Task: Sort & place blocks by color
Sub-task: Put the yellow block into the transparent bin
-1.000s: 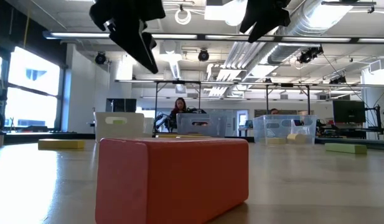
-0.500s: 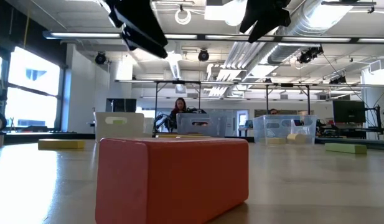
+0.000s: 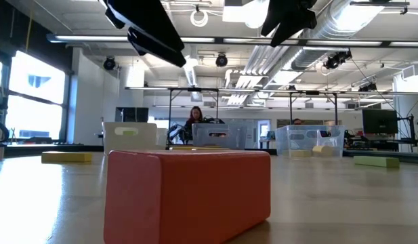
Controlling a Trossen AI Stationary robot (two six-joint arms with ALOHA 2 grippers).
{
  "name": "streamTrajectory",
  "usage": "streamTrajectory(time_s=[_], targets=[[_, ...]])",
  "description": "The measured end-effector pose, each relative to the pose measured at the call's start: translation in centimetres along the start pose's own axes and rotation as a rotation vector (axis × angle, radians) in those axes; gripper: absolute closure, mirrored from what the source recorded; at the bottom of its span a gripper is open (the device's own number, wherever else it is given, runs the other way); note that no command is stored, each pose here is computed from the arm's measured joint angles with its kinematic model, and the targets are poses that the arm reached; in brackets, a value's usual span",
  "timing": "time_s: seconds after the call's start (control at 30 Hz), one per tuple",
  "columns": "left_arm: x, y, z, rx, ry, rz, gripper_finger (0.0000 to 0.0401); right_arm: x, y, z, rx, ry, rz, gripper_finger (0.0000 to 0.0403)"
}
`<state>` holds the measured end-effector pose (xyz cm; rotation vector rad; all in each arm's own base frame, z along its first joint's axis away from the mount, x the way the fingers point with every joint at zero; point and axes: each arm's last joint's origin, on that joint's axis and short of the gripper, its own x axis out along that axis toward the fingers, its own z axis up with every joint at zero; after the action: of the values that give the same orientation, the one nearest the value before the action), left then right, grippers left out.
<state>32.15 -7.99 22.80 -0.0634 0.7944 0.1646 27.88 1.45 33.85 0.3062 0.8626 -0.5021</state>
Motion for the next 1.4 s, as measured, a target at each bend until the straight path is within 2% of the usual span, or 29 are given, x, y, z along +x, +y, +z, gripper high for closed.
streamTrajectory(time_s=[0.27,0.7,0.93,1.4], targets=[[3.2,-1.6,-1.4,0.026,0.037,0.002,0.0194,0.0,0.0,0.0,0.009,-0.001,0.001,0.0178],[7.7,-2.5,-4.0,0.061,0.129,0.026,0.0194,0.0,0.0,0.0,0.011,-0.001,0.001,0.0178],[8.5,-2.8,-4.2,0.054,0.118,0.011,0.0194,0.0,0.0,0.0,0.012,-0.001,0.001,0.0178],[8.4,-3.0,-4.1,0.054,0.09,0.014,0.0194,0.0,0.0,0.0,0.011,0.009,0.015,0.0178]])
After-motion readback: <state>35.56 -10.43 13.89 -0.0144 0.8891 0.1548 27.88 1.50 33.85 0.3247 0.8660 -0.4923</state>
